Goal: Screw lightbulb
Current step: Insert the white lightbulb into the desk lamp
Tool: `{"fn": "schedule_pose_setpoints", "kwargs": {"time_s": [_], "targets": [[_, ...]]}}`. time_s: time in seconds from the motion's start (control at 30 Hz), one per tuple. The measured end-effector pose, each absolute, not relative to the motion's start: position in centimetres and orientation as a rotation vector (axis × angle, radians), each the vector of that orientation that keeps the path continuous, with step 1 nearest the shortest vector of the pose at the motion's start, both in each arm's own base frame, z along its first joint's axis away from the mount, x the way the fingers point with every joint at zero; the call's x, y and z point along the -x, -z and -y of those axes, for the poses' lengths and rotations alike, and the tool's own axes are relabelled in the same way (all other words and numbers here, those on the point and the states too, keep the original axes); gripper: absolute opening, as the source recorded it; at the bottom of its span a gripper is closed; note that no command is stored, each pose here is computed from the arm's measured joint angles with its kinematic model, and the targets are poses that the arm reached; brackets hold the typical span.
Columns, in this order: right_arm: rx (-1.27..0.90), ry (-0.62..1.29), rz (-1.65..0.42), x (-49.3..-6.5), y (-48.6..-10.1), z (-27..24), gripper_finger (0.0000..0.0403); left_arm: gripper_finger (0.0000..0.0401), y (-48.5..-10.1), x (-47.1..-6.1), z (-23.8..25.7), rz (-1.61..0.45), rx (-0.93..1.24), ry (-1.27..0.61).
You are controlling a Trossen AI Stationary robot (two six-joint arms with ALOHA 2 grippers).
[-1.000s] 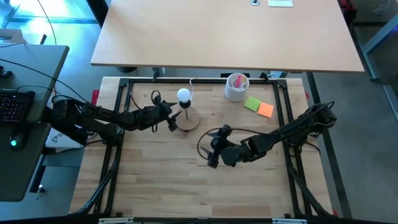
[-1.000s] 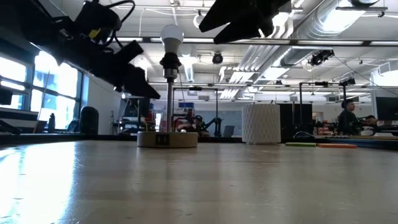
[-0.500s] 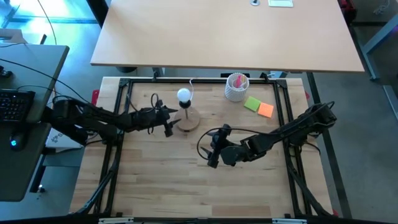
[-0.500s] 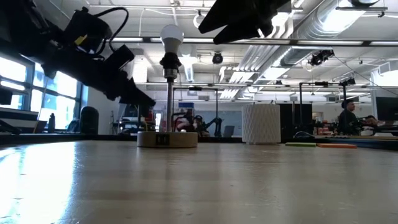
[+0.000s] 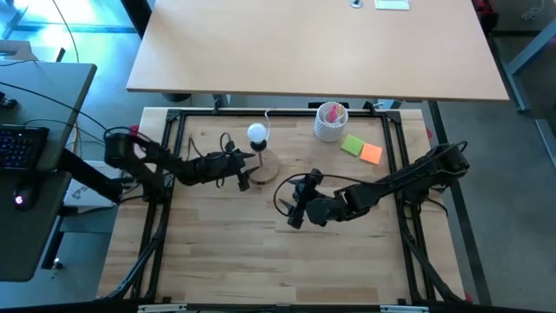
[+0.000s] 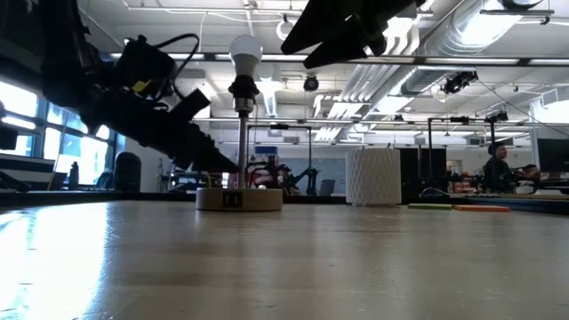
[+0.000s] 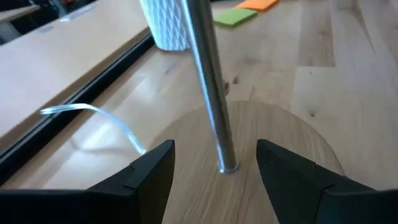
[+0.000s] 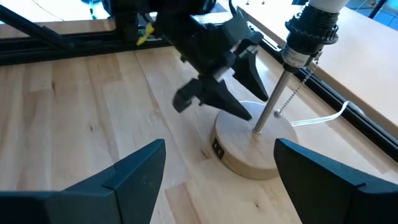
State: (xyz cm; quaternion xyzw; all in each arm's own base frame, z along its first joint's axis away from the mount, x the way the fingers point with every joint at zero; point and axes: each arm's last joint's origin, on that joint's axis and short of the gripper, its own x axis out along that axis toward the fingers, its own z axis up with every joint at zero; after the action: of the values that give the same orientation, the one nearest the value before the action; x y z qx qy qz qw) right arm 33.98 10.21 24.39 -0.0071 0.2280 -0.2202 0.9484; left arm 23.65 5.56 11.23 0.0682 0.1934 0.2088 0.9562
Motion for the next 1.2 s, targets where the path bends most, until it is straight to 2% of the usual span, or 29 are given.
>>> {"fn": "schedule_pose_setpoints", "kwargs": {"time_s": [0.2, 0.37, 0.5, 0.8, 1.2], "targets": [[0.008, 0.448, -0.458, -34.0, -24.4, -10.2, 0.0297, 0.0218, -9.8, -25.9, -6.1, -0.438, -0.12, -0.388], [-0.013, 0.452, -0.451, -34.0, -24.4, -10.2, 0.0297, 0.0191, -9.2, -26.5, -6.3, -0.446, -0.104, -0.397], [-0.015, 0.453, -0.452, -34.0, -24.4, -10.2, 0.0297, 0.0151, -9.1, -26.5, -6.2, -0.449, -0.104, -0.396], [-0.019, 0.454, -0.45, -34.0, -24.4, -10.2, 0.0297, 0.0035, -9.3, -26.4, -6.1, -0.455, -0.118, -0.439], [-0.02, 0.454, -0.449, -34.0, -24.4, -10.2, 0.0297, 0.0038, -11.1, -24.8, -6.9, -0.499, -0.151, -0.506]]}}
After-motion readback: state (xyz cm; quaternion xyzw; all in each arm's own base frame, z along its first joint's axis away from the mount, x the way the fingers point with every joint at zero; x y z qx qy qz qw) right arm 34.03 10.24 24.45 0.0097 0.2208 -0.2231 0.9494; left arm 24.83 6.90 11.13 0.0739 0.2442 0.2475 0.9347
